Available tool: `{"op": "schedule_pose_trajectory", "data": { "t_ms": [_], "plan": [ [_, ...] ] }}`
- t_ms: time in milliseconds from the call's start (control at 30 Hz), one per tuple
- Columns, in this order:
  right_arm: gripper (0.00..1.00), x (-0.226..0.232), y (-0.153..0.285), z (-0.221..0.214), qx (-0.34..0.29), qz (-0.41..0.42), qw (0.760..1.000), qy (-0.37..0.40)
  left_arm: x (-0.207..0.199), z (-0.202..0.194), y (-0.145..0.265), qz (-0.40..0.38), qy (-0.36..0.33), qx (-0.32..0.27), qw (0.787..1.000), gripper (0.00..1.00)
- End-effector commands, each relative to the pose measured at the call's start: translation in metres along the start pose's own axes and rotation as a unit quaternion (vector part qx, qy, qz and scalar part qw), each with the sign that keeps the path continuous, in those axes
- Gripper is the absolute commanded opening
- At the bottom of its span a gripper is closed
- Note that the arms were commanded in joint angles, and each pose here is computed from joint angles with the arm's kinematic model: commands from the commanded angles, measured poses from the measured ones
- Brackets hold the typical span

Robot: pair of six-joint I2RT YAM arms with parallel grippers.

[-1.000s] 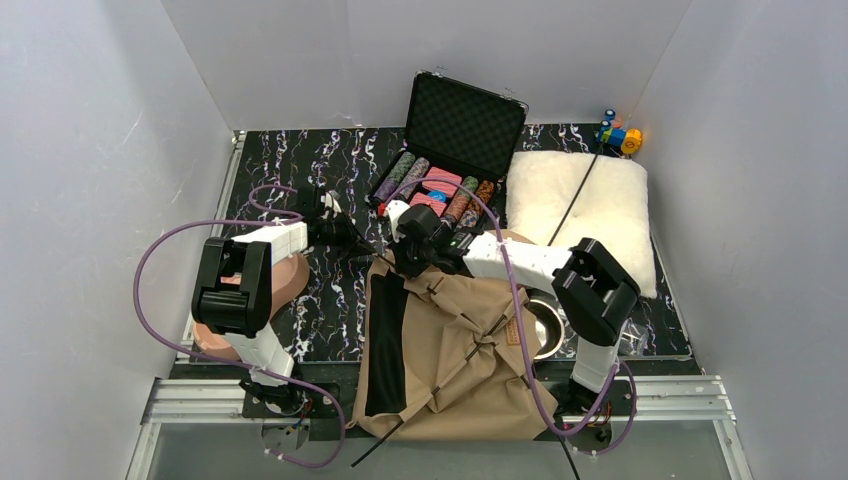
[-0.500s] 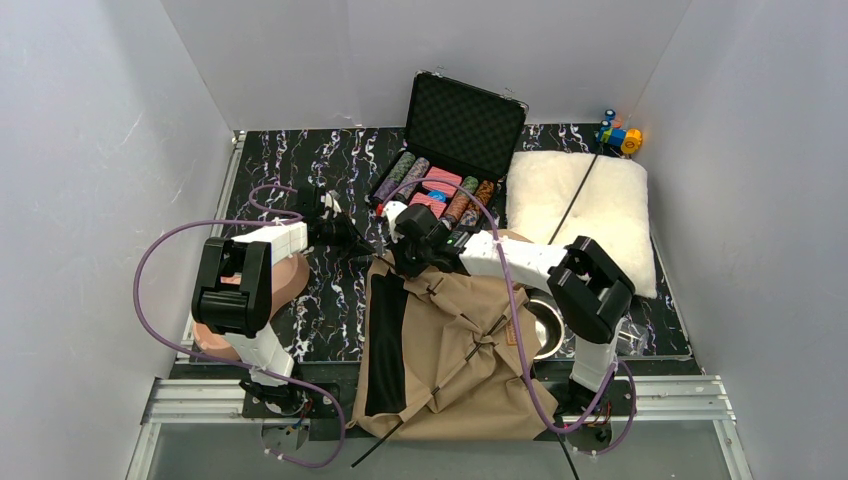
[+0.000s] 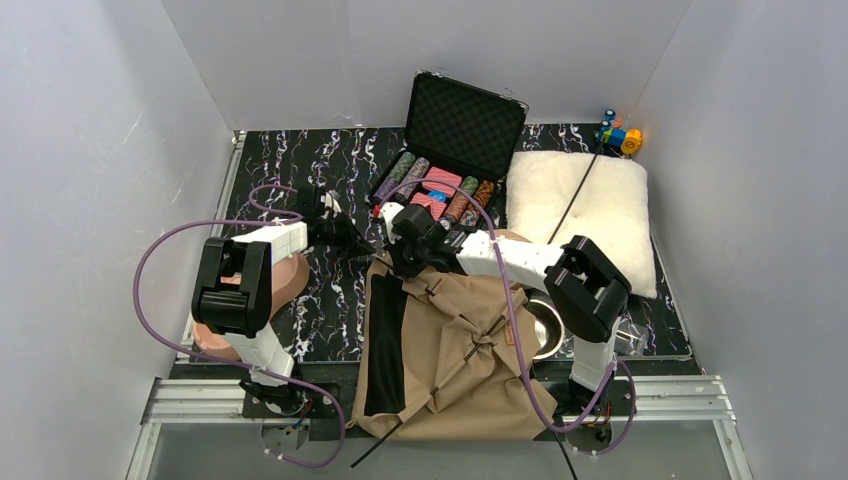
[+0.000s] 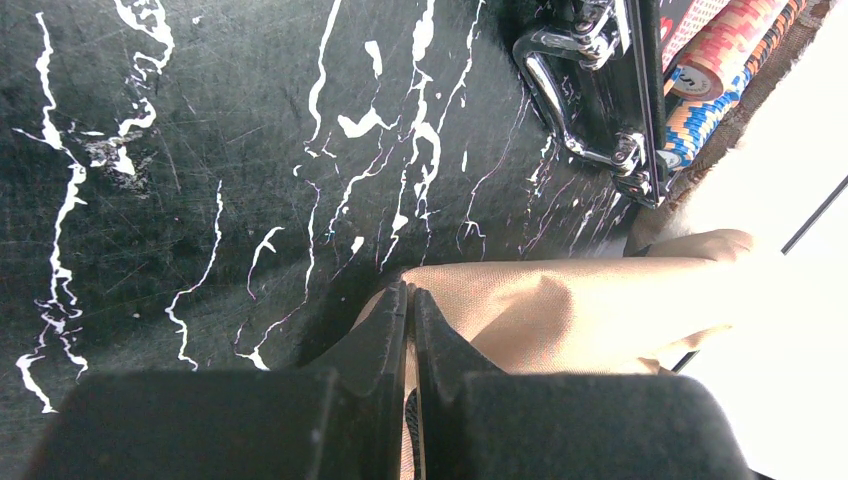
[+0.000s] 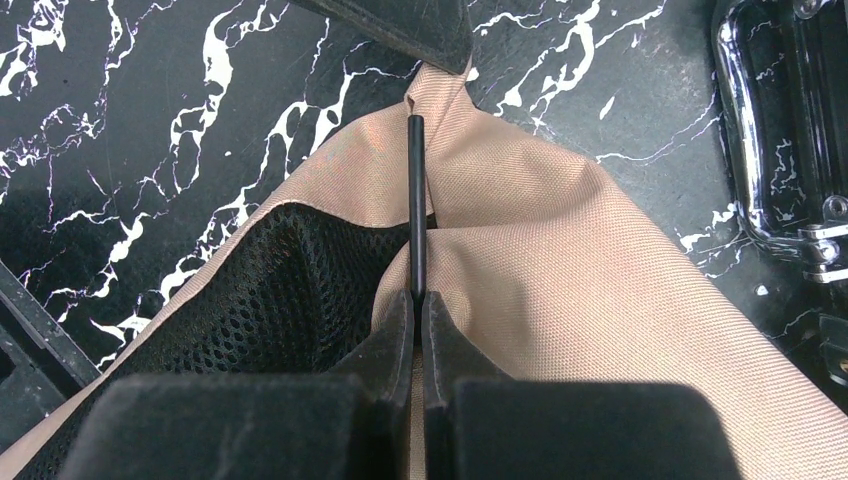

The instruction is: Set up the pet tent

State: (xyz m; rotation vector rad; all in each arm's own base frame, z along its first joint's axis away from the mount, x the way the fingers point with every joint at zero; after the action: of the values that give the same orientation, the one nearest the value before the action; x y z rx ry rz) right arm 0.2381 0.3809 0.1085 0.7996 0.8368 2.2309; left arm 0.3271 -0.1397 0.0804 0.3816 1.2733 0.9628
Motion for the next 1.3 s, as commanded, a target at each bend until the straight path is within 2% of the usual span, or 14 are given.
{"op": "schedule_pose_trajectory", "data": {
  "t_ms": [0,400,1267],
  "plan": [
    [0.01,0.012,0.004,-0.005,0.01,0.017,1.0,0.013,-0.012,0.007,0.003,-0.02,-0.014,-0.007,1.0,0.0],
    [0.01,0.015,0.017,0.005,-0.03,0.01,0.999,0.02,-0.01,0.007,0.002,-0.017,-0.011,-0.003,1.0,0.0],
    [0.01,0.01,-0.002,-0.003,0.005,-0.009,1.0,0.017,-0.011,0.007,0.002,-0.018,-0.012,-0.004,1.0,0.0]
  ]
}}
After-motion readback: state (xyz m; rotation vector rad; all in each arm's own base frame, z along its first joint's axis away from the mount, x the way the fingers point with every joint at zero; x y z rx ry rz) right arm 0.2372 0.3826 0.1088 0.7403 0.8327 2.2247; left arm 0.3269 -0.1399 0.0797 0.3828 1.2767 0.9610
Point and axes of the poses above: each gripper's point midway between its finger pads, its own y axis back along the fingers, its own x axis along the line the jaws close on, z = x × y, the point moved 4 cm from there along y, back along the fingers, and after that the axes turned 13 degrees about -y, right-handed, at the moved point
